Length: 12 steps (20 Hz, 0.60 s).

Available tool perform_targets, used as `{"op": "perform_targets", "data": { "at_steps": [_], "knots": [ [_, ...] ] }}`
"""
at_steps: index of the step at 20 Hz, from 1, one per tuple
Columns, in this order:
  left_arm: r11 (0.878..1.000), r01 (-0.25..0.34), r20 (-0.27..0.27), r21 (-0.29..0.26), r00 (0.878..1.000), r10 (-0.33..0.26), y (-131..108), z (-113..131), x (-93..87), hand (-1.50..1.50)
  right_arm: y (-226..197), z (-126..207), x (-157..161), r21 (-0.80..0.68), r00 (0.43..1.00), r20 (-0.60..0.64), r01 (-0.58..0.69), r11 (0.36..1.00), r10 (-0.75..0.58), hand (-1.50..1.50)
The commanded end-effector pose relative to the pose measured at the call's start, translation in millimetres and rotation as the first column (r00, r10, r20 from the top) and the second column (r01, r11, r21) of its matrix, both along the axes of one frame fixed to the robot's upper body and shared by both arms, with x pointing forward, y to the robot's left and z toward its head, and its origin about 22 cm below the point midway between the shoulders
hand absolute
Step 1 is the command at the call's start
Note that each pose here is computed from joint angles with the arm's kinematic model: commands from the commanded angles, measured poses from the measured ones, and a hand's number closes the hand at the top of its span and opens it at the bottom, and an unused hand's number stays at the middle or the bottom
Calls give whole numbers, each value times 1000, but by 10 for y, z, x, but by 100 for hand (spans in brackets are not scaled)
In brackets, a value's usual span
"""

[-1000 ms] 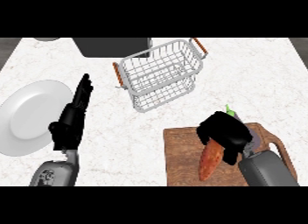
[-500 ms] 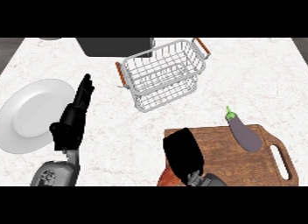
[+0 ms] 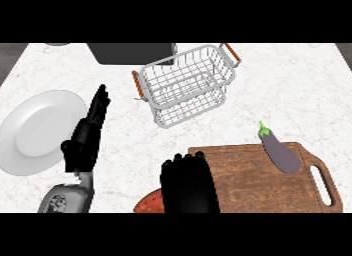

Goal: Pick the sweet potato from the cutting board and place it in the tiered basket

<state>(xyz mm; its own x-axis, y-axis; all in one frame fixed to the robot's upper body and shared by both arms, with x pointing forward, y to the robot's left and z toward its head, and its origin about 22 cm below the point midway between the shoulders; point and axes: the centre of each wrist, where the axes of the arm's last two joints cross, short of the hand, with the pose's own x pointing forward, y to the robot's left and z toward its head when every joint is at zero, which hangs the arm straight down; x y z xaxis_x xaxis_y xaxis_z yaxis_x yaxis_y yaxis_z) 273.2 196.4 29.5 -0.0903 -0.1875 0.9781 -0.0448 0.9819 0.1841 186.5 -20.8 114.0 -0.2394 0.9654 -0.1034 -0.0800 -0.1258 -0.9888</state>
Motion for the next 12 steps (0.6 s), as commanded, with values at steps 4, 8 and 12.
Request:
{"op": "perform_targets", "data": {
  "at_steps": [4,8,12],
  "knots": [
    [1000,2,1,4,1000,-2,-45,21,-9,0,-92,846,-100,122,983,160,71,990,-91,150],
    [1000,6,-27,11,1000,-6,41,-75,-46,0,-168,1225,-25,186,974,197,77,980,-114,150],
    [1000,2,4,0,1000,-2,-14,53,3,0,-133,1417,131,213,974,175,103,972,-142,150]
  ]
}}
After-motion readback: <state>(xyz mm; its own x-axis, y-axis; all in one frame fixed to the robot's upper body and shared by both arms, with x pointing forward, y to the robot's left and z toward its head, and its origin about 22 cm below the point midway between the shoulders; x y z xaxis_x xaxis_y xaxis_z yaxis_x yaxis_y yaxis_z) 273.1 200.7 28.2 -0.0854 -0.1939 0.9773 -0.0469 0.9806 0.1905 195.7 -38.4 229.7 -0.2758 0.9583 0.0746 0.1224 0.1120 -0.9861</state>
